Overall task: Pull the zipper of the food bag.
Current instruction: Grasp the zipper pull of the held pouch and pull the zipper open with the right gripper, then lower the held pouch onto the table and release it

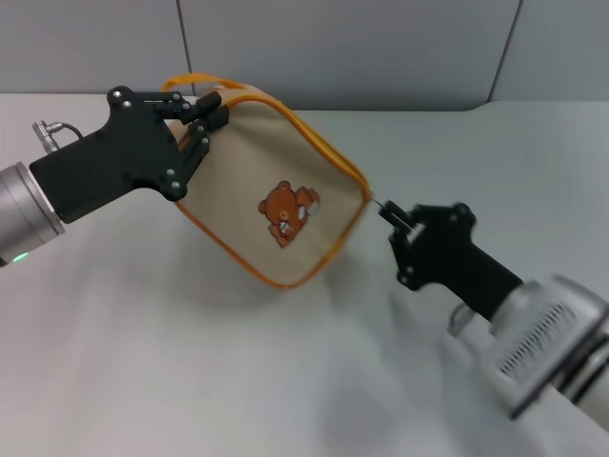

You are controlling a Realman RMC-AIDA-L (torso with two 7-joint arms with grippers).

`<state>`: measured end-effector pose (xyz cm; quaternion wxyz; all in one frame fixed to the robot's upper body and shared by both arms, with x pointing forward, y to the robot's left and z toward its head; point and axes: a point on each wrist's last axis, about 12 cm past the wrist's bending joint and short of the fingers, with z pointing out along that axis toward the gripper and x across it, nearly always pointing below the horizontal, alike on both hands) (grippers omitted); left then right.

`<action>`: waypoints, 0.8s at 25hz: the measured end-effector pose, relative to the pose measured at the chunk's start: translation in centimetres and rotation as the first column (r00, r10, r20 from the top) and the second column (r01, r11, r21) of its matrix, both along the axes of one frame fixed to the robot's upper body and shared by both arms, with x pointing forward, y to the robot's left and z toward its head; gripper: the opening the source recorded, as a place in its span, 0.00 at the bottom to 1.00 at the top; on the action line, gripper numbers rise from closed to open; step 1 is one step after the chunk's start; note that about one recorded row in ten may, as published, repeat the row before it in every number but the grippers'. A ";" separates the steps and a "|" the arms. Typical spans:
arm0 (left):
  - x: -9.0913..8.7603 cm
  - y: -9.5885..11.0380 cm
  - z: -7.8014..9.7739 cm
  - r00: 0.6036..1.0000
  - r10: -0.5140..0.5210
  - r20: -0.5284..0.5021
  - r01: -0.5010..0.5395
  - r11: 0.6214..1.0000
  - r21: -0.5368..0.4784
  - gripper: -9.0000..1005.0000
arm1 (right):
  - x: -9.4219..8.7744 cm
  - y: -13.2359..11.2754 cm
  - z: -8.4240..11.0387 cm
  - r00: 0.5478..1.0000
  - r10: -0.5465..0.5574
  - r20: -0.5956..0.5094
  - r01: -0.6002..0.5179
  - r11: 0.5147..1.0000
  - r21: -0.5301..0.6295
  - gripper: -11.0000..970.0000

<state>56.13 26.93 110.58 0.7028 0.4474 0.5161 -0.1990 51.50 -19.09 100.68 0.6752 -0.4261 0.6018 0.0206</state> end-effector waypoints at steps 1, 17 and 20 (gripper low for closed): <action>0.0 -0.1 0.0 1.000 -0.001 -0.004 0.001 1.000 -0.001 0.07 | -0.5 -0.4 -0.1 1.000 -0.008 0.009 0.008 1.000 0.014 0.01; -1.8 -1.2 -3.6 0.952 0.073 -0.297 -0.167 0.938 -0.303 0.07 | -1.7 -2.2 1.9 0.995 -0.077 0.060 0.055 0.950 0.308 0.27; -2.1 -1.4 -4.1 0.943 0.088 -0.321 -0.194 0.929 -0.316 0.07 | -1.3 -3.2 2.5 0.999 -0.049 0.018 0.038 0.913 0.406 0.39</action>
